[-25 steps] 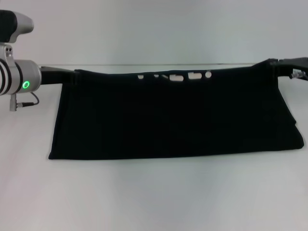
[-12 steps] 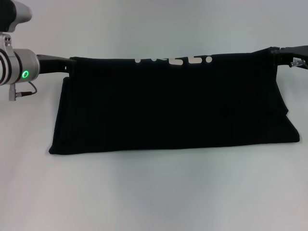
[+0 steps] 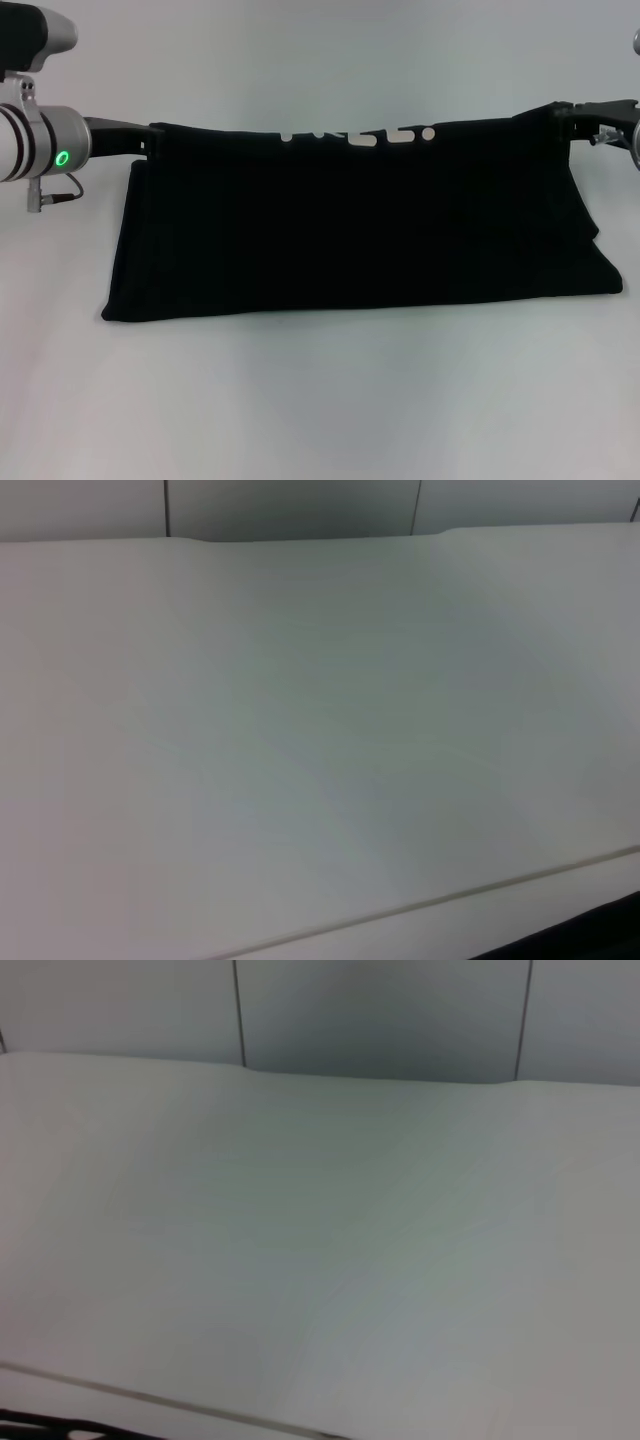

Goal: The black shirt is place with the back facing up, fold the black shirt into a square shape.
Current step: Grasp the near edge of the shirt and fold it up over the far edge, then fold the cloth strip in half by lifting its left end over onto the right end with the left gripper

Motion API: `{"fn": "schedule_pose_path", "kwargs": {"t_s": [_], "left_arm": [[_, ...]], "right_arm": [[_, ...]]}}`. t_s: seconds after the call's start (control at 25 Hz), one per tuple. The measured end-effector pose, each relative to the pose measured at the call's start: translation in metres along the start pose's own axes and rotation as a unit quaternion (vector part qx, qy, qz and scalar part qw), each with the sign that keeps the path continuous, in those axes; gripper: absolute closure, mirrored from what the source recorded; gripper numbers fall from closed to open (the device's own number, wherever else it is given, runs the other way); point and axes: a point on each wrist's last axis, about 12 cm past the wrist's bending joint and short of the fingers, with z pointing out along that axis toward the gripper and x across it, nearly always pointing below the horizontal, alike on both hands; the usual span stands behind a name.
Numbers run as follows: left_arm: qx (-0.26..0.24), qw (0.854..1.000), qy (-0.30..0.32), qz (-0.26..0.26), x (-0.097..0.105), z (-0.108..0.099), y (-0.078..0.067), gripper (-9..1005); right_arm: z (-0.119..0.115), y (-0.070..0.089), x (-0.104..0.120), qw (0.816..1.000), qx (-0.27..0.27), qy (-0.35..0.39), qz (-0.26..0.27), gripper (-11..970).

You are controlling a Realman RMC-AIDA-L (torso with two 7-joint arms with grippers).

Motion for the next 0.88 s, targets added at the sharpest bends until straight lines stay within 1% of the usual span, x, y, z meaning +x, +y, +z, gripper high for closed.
{"fn": "schedule_pose_path", "kwargs": {"t_s": [0.12,0.36,0.48,0.52,0.64,0.72,0.76,0.84,0.88], "left_arm": [[0.000,1.000,-0.001,0.002,-0.002,0.001,-0.001,995],[0.004,1.000,0.005,0.023,-0.005,0.003,-0.006,995],[0.002,1.000,0.003,0.021,-0.006,0.003,-0.006,994],[-0.007,1.000,-0.002,0.015,-0.006,0.004,-0.005,994],[-0.020,1.000,-0.007,0.004,-0.006,0.004,-0.002,842],[-0.041,0.999,-0.011,-0.015,-0.003,0.005,0.003,742],[-0.041,0.999,-0.011,-0.015,-0.003,0.005,0.003,691],[-0.058,0.998,-0.015,-0.033,0.000,0.005,0.007,590],[-0.061,0.997,-0.016,-0.037,0.000,0.005,0.008,570]], "right_arm": [[0.000,-0.001,0.000,1.000,0.001,0.000,0.001,915],[-0.002,-0.005,0.001,1.000,0.000,0.002,0.007,915],[-0.002,-0.004,0.002,1.000,-0.005,0.008,-0.006,914],[-0.002,-0.004,0.002,1.000,-0.007,0.011,-0.015,914],[-0.002,-0.003,0.002,0.999,-0.010,0.016,-0.033,914],[-0.002,-0.004,0.001,0.999,-0.005,0.016,-0.037,821],[-0.002,-0.005,0.000,0.999,0.000,0.014,-0.037,774],[-0.003,-0.009,-0.003,0.999,0.006,0.010,-0.030,681],[-0.005,-0.011,-0.004,1.000,0.007,0.008,-0.023,639]]}}
